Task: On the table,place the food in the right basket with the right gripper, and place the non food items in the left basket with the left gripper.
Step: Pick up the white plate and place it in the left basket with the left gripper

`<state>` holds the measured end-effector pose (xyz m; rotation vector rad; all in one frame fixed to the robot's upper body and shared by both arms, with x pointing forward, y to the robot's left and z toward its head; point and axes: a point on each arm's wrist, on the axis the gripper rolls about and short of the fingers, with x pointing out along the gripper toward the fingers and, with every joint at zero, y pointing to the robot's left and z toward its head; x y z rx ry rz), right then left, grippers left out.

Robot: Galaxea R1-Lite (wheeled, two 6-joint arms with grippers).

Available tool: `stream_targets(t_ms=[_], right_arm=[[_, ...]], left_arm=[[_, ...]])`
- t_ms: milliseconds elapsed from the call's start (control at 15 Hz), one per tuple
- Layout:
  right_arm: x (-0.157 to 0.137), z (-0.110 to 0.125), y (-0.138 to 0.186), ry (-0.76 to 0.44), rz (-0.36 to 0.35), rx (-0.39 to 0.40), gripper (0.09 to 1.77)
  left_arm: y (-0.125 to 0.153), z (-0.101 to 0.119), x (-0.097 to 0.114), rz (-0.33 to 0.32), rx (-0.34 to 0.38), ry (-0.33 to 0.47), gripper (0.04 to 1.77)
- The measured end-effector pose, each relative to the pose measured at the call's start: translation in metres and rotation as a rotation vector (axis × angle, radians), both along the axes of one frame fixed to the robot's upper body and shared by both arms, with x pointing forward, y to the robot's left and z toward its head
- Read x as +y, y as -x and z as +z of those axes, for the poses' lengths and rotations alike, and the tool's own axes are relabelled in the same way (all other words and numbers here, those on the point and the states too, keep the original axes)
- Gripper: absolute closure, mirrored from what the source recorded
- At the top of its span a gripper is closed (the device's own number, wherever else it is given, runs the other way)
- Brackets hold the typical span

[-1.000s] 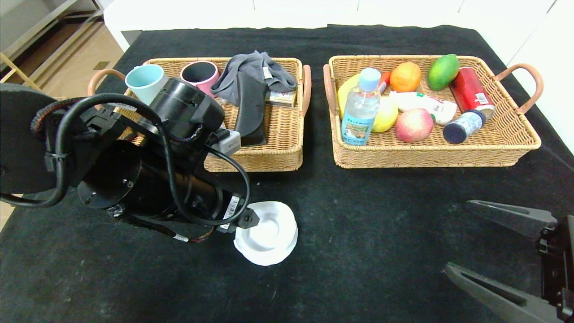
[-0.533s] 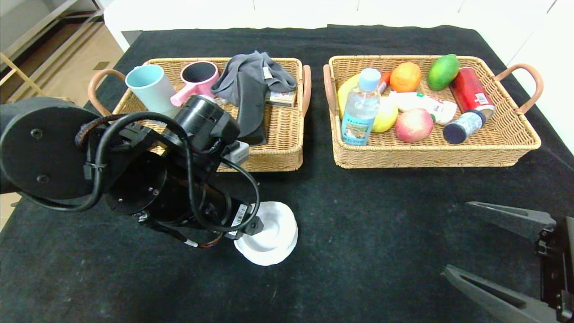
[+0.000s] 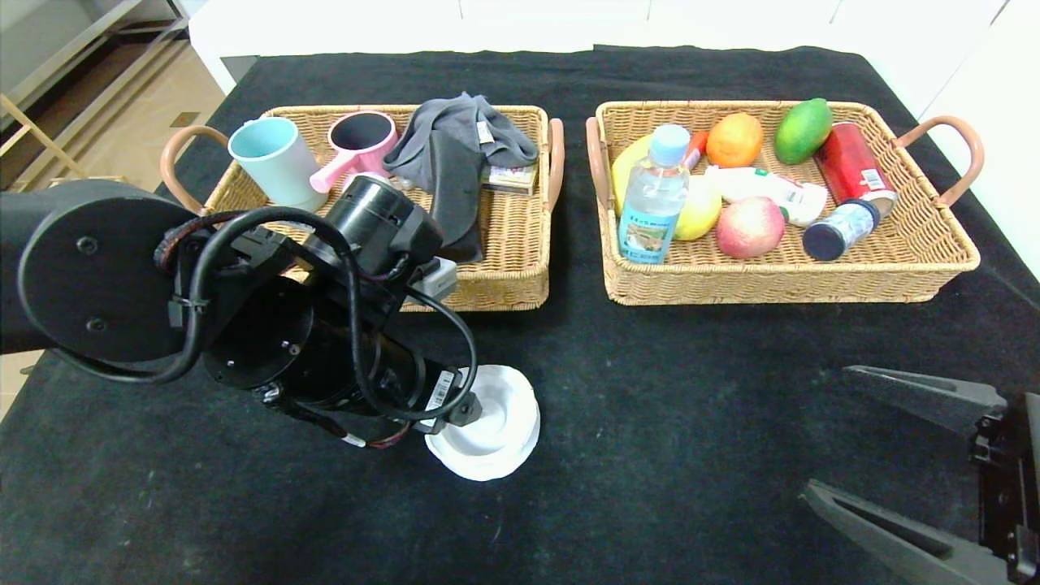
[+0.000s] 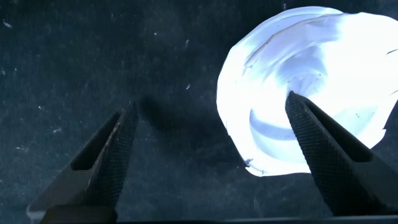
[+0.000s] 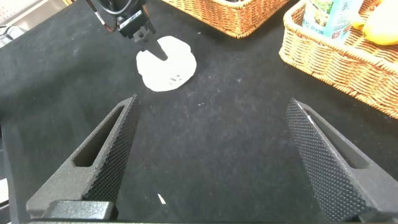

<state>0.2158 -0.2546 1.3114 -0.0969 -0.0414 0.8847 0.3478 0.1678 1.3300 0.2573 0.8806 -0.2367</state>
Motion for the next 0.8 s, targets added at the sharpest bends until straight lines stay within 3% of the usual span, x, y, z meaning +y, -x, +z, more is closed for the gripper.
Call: stream_targets(t_ms=[67, 333, 600, 667, 733, 800], right_arm=[[0.0, 0.0, 0.0, 0.0, 0.001, 0.0, 0.15], [0.0006, -0.0002, 0.0004, 0.001, 0.006, 0.001, 0.15], [0.0007, -0.0003, 0.0006, 0.001, 0.006, 0.001, 0.15], [0.0006, -0.0005, 0.0007, 0.001, 0.006, 0.001, 0.15], [0.0006, -0.0005, 0.0007, 0.001, 0.006, 0.001, 0.15], [0.0006, -0.0004, 0.0007, 0.001, 0.006, 0.0, 0.15]], left_arm=[[-0.0004, -0.0008, -0.0003, 0.0, 0.002, -0.001, 0.13], [-0.0023, -0.0034, -0.002, -0.003, 0.007, -0.003, 0.72], [-0.0037, -0.0061, -0.0025, 0.0, 0.014, -0.008, 1.06], [-0.0041, -0.0068, -0.0027, 0.001, 0.015, -0.011, 1.24], [-0.0049, -0.0081, -0.002, 0.008, 0.018, -0.021, 1.54], [-0.005, -0.0086, -0.003, 0.007, 0.017, -0.023, 1.63]])
